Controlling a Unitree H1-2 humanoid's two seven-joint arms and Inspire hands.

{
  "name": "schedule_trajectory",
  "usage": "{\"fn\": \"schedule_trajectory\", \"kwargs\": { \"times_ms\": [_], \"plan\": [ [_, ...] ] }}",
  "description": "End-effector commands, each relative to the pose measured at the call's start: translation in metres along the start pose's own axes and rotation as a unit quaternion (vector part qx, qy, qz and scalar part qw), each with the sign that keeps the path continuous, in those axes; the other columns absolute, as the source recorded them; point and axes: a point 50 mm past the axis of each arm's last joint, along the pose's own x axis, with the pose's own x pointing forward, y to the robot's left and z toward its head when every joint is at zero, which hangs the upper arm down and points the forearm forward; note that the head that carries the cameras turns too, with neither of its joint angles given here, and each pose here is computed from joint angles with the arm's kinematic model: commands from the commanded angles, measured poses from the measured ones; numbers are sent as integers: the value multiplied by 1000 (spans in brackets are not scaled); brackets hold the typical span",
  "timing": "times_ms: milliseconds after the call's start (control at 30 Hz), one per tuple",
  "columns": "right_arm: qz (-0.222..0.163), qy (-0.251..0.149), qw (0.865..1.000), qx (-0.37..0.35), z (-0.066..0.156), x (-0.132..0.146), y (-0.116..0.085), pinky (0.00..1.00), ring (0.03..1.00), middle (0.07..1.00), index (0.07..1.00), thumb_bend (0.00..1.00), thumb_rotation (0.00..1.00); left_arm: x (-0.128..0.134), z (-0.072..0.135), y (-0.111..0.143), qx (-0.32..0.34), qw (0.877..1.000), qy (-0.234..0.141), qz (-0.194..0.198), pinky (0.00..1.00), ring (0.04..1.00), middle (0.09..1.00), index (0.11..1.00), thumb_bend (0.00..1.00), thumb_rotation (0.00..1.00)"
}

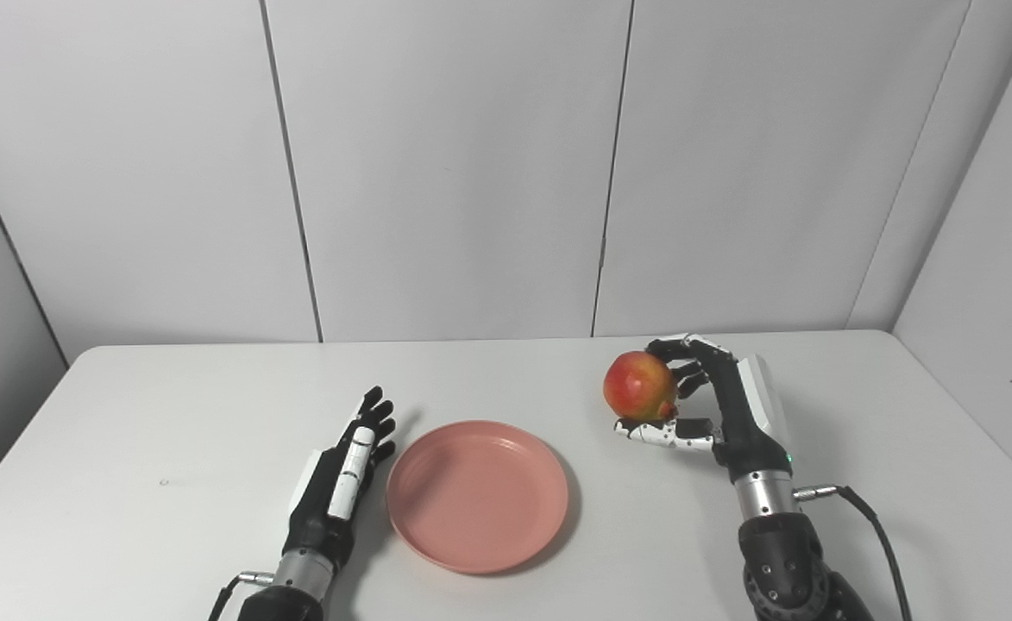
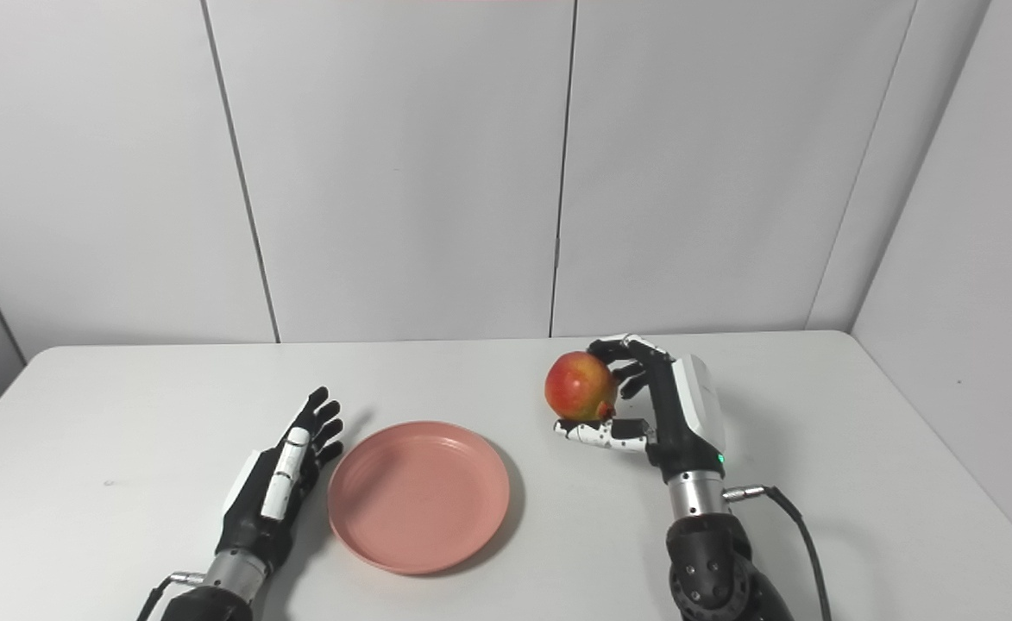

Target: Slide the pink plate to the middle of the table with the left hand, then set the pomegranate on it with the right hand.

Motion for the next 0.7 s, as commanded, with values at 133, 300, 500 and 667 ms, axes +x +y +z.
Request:
{"fn": "schedule_trajectory", "kwargs": {
  "times_ms": [133, 300, 500, 667],
  "plan": [
    [5, -76, 997, 25, 33, 10, 1, 380, 450, 452, 530, 519, 0, 7, 3, -24, -5, 1000, -1, -15, 929, 960, 967, 966, 516, 1000],
    [25, -89, 995, 31, 41, 6, 9, 388, 457, 460, 525, 520, 0, 9, 2, -29, 0, 1000, -3, -16, 932, 963, 969, 965, 510, 1000],
    [54, -98, 993, 48, 51, 4, 25, 375, 443, 451, 529, 519, 0, 9, 1, -30, 3, 1000, -1, -15, 935, 964, 973, 967, 524, 1000],
    [73, -108, 990, 51, 59, 4, 43, 364, 432, 444, 534, 518, 0, 9, 1, -30, 3, 1000, 0, -14, 939, 966, 974, 969, 527, 1000]
  ]
}}
